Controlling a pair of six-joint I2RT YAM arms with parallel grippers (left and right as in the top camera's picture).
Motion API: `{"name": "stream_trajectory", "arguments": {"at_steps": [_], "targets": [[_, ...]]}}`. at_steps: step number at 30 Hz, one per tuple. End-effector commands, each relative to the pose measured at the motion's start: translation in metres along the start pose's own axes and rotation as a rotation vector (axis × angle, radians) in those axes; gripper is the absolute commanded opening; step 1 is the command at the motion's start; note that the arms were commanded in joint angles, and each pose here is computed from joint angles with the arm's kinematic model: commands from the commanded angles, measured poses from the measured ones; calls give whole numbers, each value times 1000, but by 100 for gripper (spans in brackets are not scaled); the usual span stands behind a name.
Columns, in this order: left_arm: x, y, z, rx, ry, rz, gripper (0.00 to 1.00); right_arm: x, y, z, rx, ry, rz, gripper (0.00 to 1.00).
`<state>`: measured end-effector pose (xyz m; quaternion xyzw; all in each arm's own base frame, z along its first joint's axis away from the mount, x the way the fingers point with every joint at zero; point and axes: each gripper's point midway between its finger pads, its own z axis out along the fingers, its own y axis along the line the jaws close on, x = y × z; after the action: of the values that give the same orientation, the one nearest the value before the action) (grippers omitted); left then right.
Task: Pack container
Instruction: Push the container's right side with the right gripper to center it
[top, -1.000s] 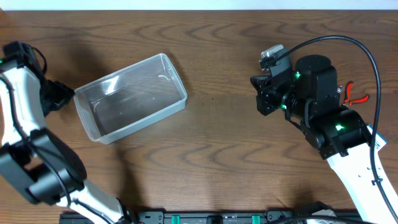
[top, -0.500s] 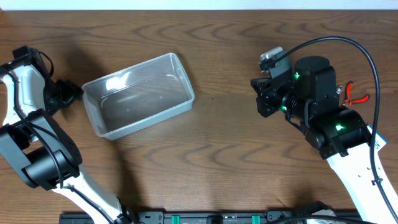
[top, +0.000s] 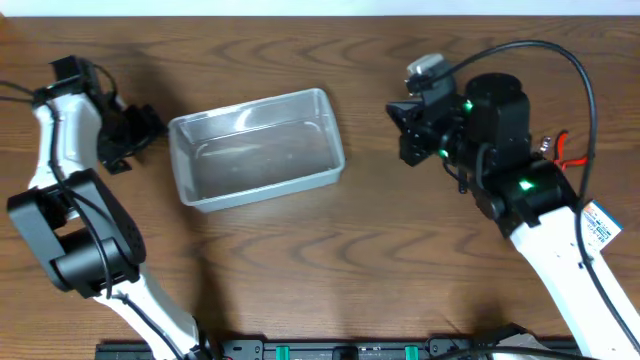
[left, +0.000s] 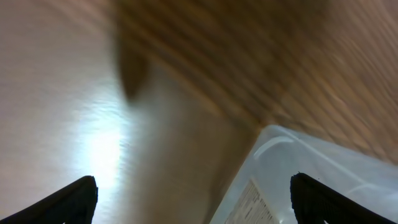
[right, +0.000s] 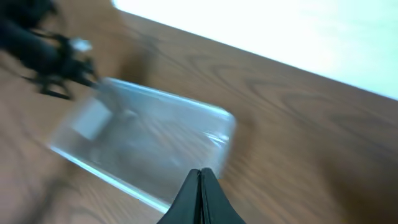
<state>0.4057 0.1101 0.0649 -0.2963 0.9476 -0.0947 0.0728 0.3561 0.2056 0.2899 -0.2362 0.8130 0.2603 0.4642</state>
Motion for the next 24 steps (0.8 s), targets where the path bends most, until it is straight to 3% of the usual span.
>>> {"name": "stream_trajectory", "arguments": {"at_steps": [1,6,15,24], "targets": [[15,-28,9,27,38,85,91,-10,38,8,-196,-24,18,1],[27,-52,13,32,52,149,92,7,46,33,-228,30,15,1],[34,-61,11,32,62,172,91,88,16,95,-183,278,100,1],[34,-61,10,33,59,173,92,129,-41,100,138,405,128,1]]}}
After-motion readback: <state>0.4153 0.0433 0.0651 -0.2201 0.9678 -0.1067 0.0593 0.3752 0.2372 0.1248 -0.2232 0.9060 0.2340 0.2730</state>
